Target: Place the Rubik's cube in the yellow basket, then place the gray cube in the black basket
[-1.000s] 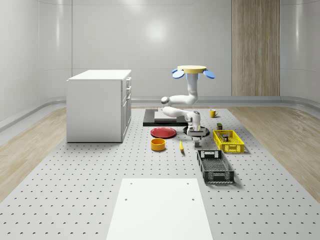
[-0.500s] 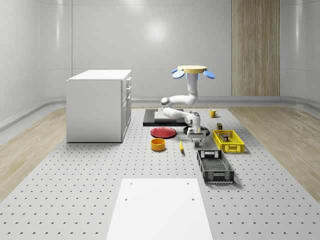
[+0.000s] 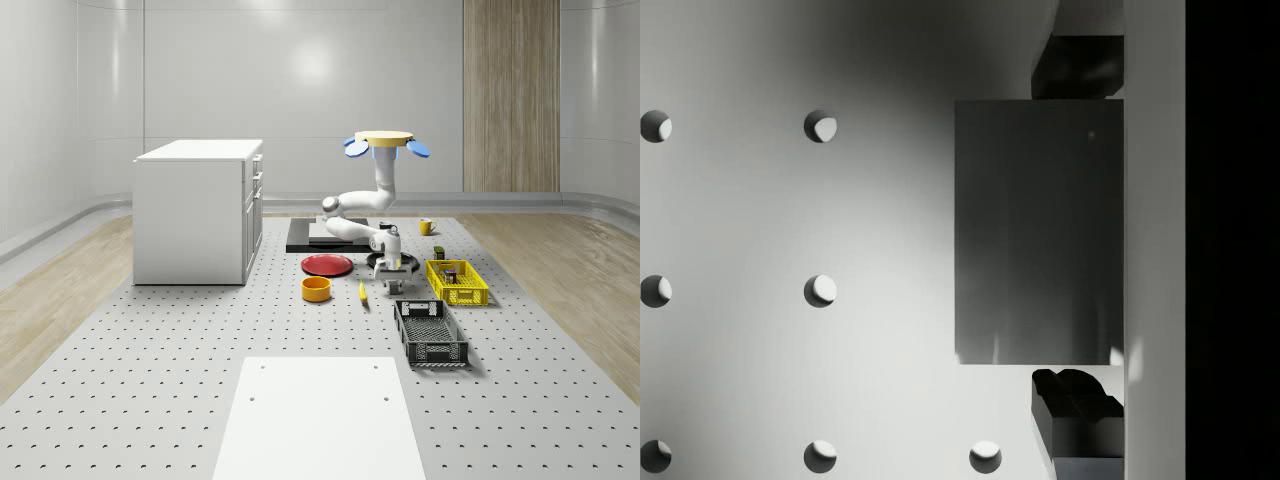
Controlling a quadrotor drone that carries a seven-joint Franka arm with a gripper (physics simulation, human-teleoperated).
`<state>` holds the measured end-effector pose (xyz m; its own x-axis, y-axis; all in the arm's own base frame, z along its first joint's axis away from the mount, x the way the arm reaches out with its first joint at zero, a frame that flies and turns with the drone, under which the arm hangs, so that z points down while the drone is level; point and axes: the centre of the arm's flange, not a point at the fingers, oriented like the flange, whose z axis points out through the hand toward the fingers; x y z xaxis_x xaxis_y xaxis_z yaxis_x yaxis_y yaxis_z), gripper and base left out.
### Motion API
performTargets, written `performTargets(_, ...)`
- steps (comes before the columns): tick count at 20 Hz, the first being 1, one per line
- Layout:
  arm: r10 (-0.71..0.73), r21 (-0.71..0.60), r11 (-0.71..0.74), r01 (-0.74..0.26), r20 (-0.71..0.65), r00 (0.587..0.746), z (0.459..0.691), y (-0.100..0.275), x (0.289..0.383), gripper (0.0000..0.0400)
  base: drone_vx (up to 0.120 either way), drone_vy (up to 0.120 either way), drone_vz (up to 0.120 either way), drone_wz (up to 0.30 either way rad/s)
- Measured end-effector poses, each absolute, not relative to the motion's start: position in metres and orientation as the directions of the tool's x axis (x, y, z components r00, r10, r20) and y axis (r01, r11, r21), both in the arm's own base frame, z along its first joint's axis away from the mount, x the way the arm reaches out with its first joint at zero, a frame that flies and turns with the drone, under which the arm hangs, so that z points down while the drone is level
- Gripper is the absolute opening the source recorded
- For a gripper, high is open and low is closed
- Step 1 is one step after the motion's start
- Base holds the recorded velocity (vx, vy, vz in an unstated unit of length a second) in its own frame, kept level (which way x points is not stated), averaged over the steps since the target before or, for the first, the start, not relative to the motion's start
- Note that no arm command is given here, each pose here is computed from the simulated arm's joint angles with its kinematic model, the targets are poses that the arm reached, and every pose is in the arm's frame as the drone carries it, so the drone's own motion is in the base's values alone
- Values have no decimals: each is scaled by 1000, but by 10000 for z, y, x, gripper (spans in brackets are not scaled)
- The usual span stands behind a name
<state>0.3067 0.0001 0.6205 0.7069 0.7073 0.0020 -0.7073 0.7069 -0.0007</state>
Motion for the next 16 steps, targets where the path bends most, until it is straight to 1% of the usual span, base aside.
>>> performTargets(3,707,-1,707,-707,2,707,6217,1,3067,290,0,0,0,0)
performTargets(6,707,-1,707,-707,2,707,6223,1,3067,269,0,0,0,0)
performTargets(10,707,-1,707,-707,2,707,6226,1,3067,257,0,0,0,0)
performTargets(16,708,-1,706,-708,2,706,6228,1,3067,252,0,0,0,0)
